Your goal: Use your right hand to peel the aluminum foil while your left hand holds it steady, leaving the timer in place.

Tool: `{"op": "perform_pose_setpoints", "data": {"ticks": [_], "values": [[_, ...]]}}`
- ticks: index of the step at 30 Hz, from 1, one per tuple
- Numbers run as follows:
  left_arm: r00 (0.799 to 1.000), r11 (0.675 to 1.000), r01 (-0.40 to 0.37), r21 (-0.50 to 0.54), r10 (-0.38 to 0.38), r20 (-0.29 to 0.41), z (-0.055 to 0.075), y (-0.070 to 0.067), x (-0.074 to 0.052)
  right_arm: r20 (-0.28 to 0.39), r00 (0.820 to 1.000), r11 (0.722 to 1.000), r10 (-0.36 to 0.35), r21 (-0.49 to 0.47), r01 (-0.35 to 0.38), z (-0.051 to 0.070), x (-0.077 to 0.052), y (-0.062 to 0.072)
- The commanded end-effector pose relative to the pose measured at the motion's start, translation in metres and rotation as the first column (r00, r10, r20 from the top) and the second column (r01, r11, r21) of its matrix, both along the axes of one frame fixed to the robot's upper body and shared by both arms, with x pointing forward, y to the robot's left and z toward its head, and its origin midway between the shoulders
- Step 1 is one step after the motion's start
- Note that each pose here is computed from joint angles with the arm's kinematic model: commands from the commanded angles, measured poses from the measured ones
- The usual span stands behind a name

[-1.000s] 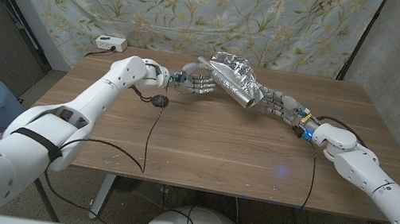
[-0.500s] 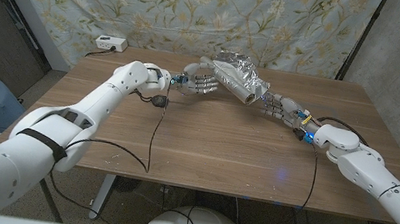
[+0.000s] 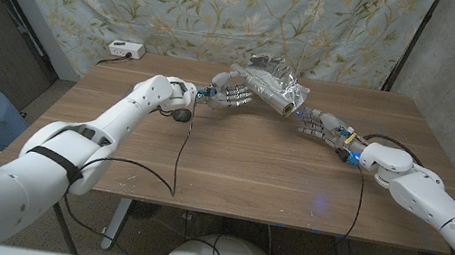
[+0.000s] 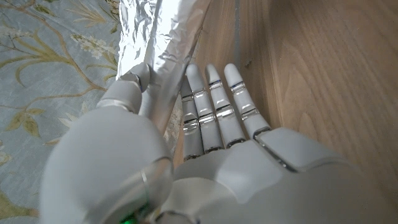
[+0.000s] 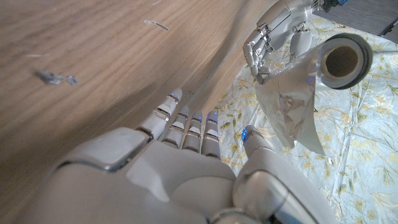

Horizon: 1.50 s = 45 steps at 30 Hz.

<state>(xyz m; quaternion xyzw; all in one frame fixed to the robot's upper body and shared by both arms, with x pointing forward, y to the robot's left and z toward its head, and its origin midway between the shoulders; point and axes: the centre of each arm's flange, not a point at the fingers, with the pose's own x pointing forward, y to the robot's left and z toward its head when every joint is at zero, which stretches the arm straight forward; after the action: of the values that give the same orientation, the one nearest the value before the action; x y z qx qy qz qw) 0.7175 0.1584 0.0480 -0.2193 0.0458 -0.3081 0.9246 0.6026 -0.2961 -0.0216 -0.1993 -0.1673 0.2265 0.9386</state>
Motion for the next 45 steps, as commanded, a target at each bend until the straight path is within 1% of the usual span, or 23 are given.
{"op": "perform_pose_setpoints", "data": {"ticks": [1,2,3,4,5,6,7,8,10,13,22,31,36,40,45], "values": [[0.999,0.999,0.038,-0.008,-0.038,0.006,-0.003,-0.004,0.002,0.033,0.999,0.999,-0.041,0.006,0.041,0.012,-0.009,-0.008],[0.999,0.999,0.044,-0.009,-0.044,0.003,-0.003,-0.004,0.001,0.041,0.998,0.999,-0.047,0.000,0.047,0.016,-0.011,-0.010],[0.999,0.999,0.052,-0.005,-0.052,-0.002,-0.004,-0.004,0.001,0.059,0.997,0.998,-0.056,-0.015,0.057,0.023,-0.014,-0.013],[0.998,0.998,0.057,-0.007,-0.057,-0.001,-0.004,-0.005,0.002,0.069,0.996,0.998,-0.060,-0.021,0.062,0.027,-0.015,-0.014],[0.998,0.998,0.057,-0.007,-0.057,0.000,-0.004,-0.005,0.002,0.069,0.996,0.998,-0.061,-0.021,0.062,0.027,-0.015,-0.014],[0.998,0.998,0.065,-0.021,-0.066,-0.005,-0.005,-0.006,0.002,0.078,0.995,0.997,-0.068,-0.029,0.070,0.033,-0.018,-0.017],[0.998,0.998,0.066,-0.022,-0.066,-0.005,-0.005,-0.006,0.002,0.078,0.995,0.997,-0.068,-0.030,0.071,0.033,-0.018,-0.017],[0.997,0.997,0.077,-0.031,-0.077,-0.001,-0.007,-0.007,0.002,0.088,0.993,0.996,-0.073,-0.044,0.077,0.038,-0.020,-0.018],[0.996,0.996,0.084,-0.040,-0.084,0.000,-0.007,-0.008,0.002,0.093,0.993,0.995,-0.076,-0.053,0.081,0.041,-0.023,-0.020],[0.995,0.992,0.104,-0.074,-0.104,0.001,-0.010,-0.012,0.003,0.097,0.992,0.994,-0.081,-0.064,0.087,0.043,-0.025,-0.022],[0.989,0.983,0.148,-0.108,-0.148,0.007,-0.013,-0.020,0.006,0.088,0.991,0.991,-0.101,-0.083,0.108,0.043,-0.031,-0.025],[0.983,0.976,0.182,-0.120,-0.181,0.013,-0.018,-0.026,0.010,0.081,0.990,0.987,-0.113,-0.106,0.122,0.045,-0.037,-0.026],[0.981,0.975,0.192,-0.108,-0.192,0.016,-0.020,-0.028,0.012,0.086,0.990,0.983,-0.116,-0.135,0.126,0.051,-0.041,-0.026],[0.980,0.976,0.200,-0.089,-0.199,0.014,-0.020,-0.027,0.011,0.082,0.990,0.974,-0.118,-0.187,0.131,0.061,-0.046,-0.026],[0.979,0.978,0.202,-0.052,-0.202,0.009,-0.018,-0.026,0.011,0.082,0.988,0.955,-0.133,-0.257,0.150,0.081,-0.055,-0.026]]}}
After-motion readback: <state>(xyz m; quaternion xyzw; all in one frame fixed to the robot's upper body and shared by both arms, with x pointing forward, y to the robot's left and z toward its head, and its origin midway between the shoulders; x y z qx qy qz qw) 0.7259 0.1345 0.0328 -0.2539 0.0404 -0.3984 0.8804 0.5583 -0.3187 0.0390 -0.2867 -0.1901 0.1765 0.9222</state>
